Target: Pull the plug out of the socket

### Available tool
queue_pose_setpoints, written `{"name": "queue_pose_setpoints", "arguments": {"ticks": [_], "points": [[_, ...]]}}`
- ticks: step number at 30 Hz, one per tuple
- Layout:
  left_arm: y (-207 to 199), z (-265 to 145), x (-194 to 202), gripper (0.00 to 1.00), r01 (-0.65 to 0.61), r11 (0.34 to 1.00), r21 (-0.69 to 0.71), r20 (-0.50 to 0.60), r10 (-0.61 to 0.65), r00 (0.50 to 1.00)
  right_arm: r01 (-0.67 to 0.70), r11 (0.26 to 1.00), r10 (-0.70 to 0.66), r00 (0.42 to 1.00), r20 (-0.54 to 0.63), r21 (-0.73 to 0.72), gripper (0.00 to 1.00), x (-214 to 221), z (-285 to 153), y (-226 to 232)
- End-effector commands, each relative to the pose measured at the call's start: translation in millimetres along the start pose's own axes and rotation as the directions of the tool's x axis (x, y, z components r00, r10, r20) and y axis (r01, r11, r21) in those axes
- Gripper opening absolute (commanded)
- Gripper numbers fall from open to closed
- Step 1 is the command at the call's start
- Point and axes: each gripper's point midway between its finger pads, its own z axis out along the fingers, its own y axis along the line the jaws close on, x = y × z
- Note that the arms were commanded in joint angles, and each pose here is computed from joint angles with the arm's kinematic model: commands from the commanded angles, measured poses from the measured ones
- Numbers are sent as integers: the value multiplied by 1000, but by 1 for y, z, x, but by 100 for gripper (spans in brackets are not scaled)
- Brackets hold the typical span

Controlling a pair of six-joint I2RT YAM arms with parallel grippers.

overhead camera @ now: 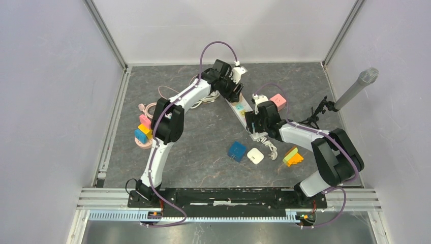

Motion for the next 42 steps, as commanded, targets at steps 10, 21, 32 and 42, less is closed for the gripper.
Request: {"name": "queue_pose_setpoints", "arguments": {"ticks": [10,21,32,42], "points": [[-57,-18,-43,22,-37,996,86,82,30,996,18,990,14,976,-219,142,34,72,5,-29],[-56,-23,-48,20,-14,997,79,103,6,995,31,989,1,976,-219,142,34,74,5,-31],[-34,-36,-46,18,-135,990,-42,48,137,989,55,993,-31,978,-206,109,33,74,6,-28],[-39,-32,-59,17,-129,988,-80,70,135,988,85,995,-70,974,-215,58,31,78,10,-22]]}}
